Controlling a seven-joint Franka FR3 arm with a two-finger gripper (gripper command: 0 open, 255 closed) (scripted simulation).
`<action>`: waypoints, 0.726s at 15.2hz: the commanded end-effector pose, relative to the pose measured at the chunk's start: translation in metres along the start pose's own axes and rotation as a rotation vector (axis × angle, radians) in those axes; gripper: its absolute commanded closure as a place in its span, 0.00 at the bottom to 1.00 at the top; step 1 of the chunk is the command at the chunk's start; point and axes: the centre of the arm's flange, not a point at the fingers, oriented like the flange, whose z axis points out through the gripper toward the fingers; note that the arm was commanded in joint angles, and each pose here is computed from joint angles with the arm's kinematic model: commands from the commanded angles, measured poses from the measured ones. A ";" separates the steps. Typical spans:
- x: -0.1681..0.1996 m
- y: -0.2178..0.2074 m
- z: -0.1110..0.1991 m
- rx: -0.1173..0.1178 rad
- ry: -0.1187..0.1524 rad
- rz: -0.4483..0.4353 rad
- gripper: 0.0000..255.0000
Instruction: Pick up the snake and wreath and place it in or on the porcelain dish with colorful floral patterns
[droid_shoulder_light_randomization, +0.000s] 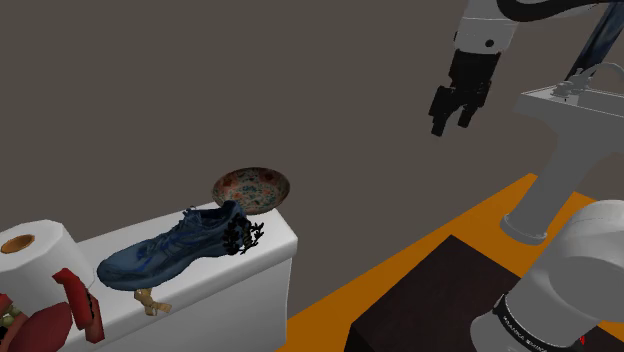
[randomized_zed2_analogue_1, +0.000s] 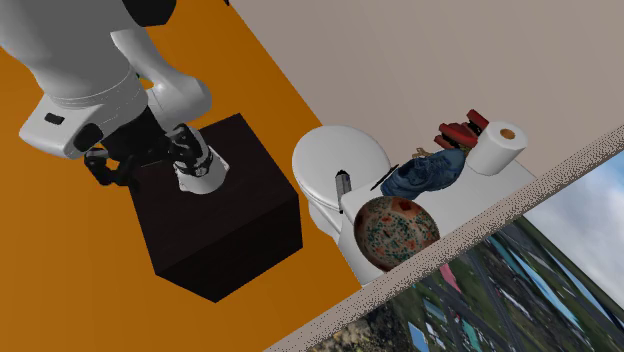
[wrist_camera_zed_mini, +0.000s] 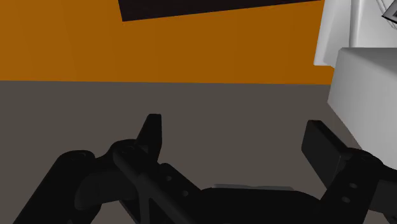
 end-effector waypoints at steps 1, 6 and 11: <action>0.000 0.000 0.000 0.000 0.000 0.000 0.00; 0.012 -0.068 0.005 -0.033 0.043 -0.053 0.00; 0.020 -0.136 0.012 -0.066 0.086 -0.105 0.00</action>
